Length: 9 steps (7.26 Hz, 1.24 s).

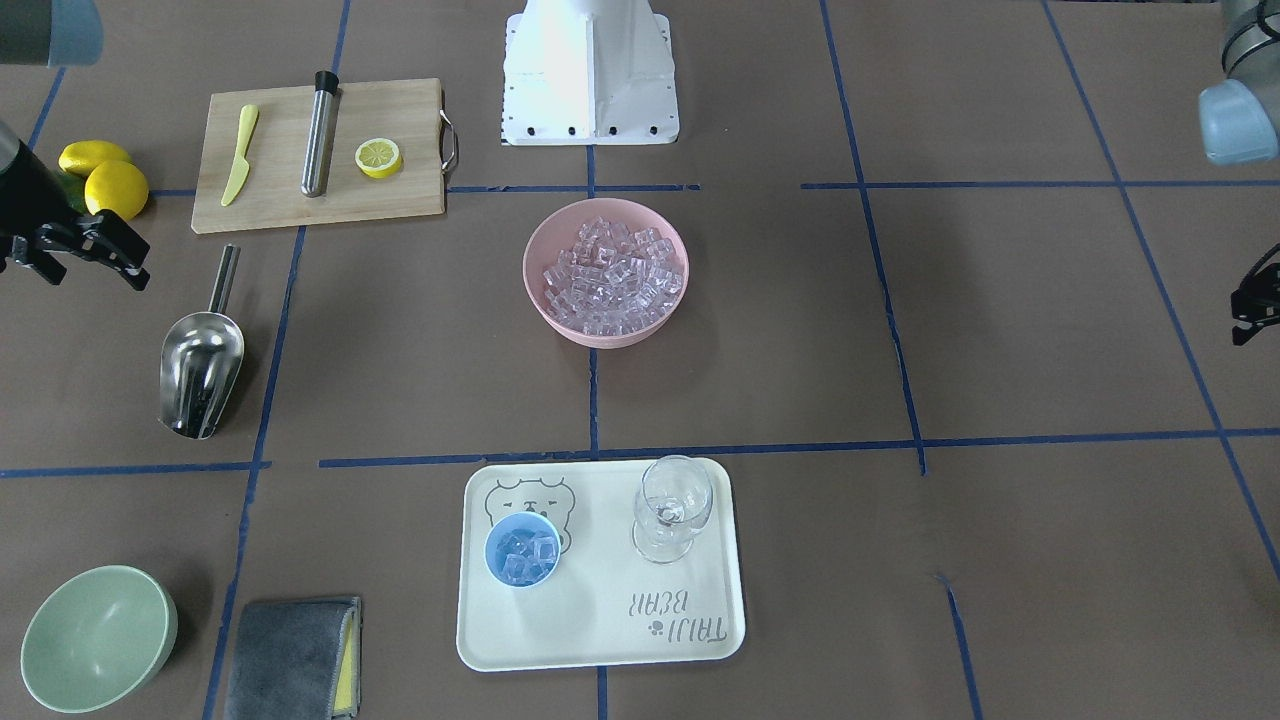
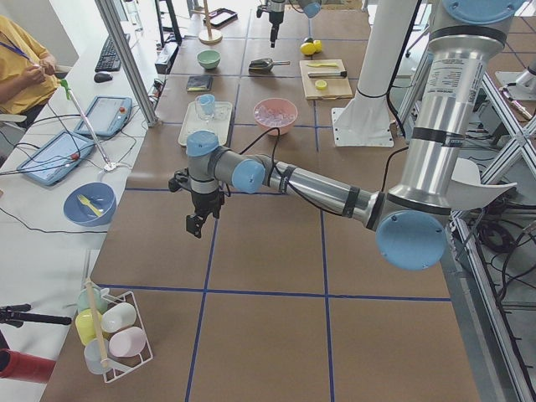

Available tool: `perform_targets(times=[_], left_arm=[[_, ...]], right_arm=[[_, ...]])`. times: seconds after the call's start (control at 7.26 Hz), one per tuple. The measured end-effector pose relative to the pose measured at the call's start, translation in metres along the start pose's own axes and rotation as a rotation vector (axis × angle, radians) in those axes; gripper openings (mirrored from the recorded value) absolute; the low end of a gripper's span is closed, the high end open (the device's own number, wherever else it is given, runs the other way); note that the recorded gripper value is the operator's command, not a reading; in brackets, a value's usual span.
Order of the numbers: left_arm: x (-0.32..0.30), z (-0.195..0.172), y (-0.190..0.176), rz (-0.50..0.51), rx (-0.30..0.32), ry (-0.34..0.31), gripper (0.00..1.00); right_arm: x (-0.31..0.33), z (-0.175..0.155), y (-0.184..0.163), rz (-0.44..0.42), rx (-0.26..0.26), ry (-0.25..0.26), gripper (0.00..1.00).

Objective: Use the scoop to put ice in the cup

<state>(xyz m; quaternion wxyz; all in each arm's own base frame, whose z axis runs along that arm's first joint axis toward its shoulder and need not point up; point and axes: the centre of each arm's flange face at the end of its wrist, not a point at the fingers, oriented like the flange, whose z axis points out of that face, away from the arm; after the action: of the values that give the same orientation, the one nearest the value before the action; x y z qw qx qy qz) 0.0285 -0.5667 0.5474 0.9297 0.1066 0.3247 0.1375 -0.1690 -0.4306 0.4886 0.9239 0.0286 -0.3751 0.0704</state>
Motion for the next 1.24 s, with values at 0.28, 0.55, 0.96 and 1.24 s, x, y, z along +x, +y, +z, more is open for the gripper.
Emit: perform_targets(times=[0.28,0.55,0.96,1.24], left_arm=[[-0.058,-0.006,0.049,-0.147,0.007,0.137,1.0],[-0.082,-0.005,0.075,-0.219,0.002,0.172,1.0],[-0.091,0.005,0.098,-0.26,-0.019,0.179,1.0],[-0.093,0.008,0.101,-0.259,-0.022,0.17,1.0]], right_arm=[[0.069,-0.002,-0.031,-0.04,-0.002,0.019,1.0],[0.147,-0.004,-0.055,-0.077,-0.023,-0.004,1.0],[0.182,-0.006,-0.076,-0.098,-0.022,-0.025,1.0],[0.172,-0.012,-0.087,-0.101,-0.024,-0.033,1.0]])
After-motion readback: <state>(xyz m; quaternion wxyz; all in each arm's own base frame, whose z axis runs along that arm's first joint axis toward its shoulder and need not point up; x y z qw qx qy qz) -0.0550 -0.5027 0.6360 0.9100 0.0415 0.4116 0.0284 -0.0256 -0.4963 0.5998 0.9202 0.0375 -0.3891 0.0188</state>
